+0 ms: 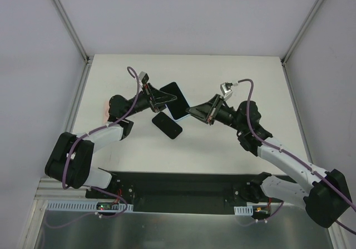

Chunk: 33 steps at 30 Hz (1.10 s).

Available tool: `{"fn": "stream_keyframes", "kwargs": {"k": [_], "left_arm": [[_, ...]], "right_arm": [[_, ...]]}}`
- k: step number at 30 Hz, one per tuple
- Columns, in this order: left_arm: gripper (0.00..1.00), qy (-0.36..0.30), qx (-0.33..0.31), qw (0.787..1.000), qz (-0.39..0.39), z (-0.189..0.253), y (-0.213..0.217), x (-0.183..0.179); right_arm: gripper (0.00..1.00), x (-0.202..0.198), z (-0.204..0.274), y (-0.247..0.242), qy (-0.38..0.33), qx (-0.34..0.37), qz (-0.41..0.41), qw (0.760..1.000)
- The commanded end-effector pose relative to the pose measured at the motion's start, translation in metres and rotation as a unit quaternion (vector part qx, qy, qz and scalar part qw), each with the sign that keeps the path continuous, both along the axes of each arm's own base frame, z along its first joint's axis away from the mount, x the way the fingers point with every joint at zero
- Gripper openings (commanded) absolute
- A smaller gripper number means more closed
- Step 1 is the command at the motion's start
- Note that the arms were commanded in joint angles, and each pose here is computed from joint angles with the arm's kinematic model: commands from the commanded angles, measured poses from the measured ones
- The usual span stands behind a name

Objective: Take the phone out of the phone case
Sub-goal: Remove the phone case from the phone.

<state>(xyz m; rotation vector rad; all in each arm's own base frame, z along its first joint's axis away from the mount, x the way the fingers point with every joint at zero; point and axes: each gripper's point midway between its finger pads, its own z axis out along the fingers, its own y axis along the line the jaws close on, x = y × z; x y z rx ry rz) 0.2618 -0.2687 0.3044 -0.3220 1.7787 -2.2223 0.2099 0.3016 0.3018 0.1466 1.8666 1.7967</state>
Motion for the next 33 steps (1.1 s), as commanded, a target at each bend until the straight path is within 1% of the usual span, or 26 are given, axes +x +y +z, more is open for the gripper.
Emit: {"fn": "stream_keyframes", "kwargs": {"k": [1, 2, 4, 5, 6, 7, 9, 11, 12, 14, 15, 17, 19, 20, 25, 27, 28, 30, 32, 33], "left_arm": [[0.00, -0.088, -0.056, 0.995, -0.009, 0.049, 0.007, -0.017], [0.00, -0.080, -0.057, 0.995, -0.009, 0.045, 0.007, -0.013], [0.00, -0.070, -0.066, 0.995, -0.013, 0.041, 0.008, -0.012], [0.00, -0.056, -0.064, 0.996, -0.014, 0.031, 0.007, -0.007], [0.00, -0.056, -0.071, 0.996, -0.018, 0.030, 0.007, -0.007], [0.00, -0.056, -0.077, 0.995, -0.018, 0.028, 0.007, -0.006], [0.00, -0.035, -0.079, 0.996, -0.020, 0.015, 0.005, 0.001], [0.00, -0.033, -0.072, 0.997, -0.019, 0.008, 0.003, 0.005], [0.00, -0.031, -0.070, 0.997, -0.019, 0.006, 0.002, 0.006], [0.00, -0.035, -0.069, 0.997, -0.018, 0.006, 0.001, 0.008], [0.00, -0.036, -0.070, 0.997, -0.018, 0.007, 0.001, 0.009], [0.00, -0.043, -0.072, 0.996, -0.016, 0.011, 0.001, 0.011], [0.00, -0.043, -0.076, 0.996, -0.014, 0.014, 0.001, 0.013], [0.00, -0.047, -0.080, 0.996, -0.014, 0.019, 0.001, 0.013], [0.00, -0.042, -0.103, 0.994, -0.025, 0.041, 0.002, 0.014], [0.00, -0.029, -0.118, 0.992, -0.031, 0.053, 0.003, 0.015], [0.00, -0.027, -0.123, 0.991, -0.033, 0.057, 0.003, 0.014], [0.00, -0.029, -0.135, 0.990, -0.039, 0.069, 0.004, 0.010], [0.00, -0.035, -0.143, 0.988, -0.041, 0.078, 0.005, 0.006], [0.00, -0.034, -0.146, 0.988, -0.041, 0.080, 0.006, 0.005]], "right_arm": [[0.01, -0.003, 0.040, -0.001, -0.079, 0.053, 0.001, 0.995], [0.01, -0.004, 0.041, -0.001, -0.086, 0.058, 0.001, 0.995], [0.02, -0.009, 0.058, -0.003, -0.117, 0.084, 0.006, 0.990], [0.01, -0.011, 0.064, -0.004, -0.129, 0.092, 0.011, 0.987], [0.01, -0.017, 0.078, -0.005, -0.157, 0.112, 0.016, 0.981], [0.01, -0.022, 0.084, -0.005, -0.169, 0.120, 0.026, 0.978], [0.01, -0.032, 0.107, -0.006, -0.207, 0.146, 0.039, 0.967], [0.01, -0.040, 0.116, -0.004, -0.226, 0.158, 0.058, 0.960], [0.01, -0.047, 0.129, -0.004, -0.246, 0.174, 0.066, 0.951], [0.01, -0.050, 0.133, -0.002, -0.250, 0.184, 0.077, 0.947], [0.01, -0.056, 0.141, -0.003, -0.265, 0.199, 0.083, 0.940], [0.02, -0.056, 0.147, -0.002, -0.266, 0.216, 0.089, 0.935], [0.01, -0.060, 0.159, -0.005, -0.281, 0.241, 0.093, 0.924], [0.01, -0.058, 0.160, -0.003, -0.278, 0.244, 0.095, 0.924], [0.01, -0.062, 0.173, 0.001, -0.308, 0.257, 0.112, 0.909], [0.01, -0.067, 0.184, -0.001, -0.333, 0.267, 0.119, 0.896], [0.01, -0.069, 0.183, 0.002, -0.340, 0.264, 0.131, 0.893], [0.01, -0.077, 0.195, -0.001, -0.371, 0.274, 0.143, 0.876], [0.01, -0.079, 0.194, 0.004, -0.383, 0.264, 0.161, 0.870], [0.01, -0.081, 0.200, 0.004, -0.394, 0.265, 0.166, 0.864]]}}
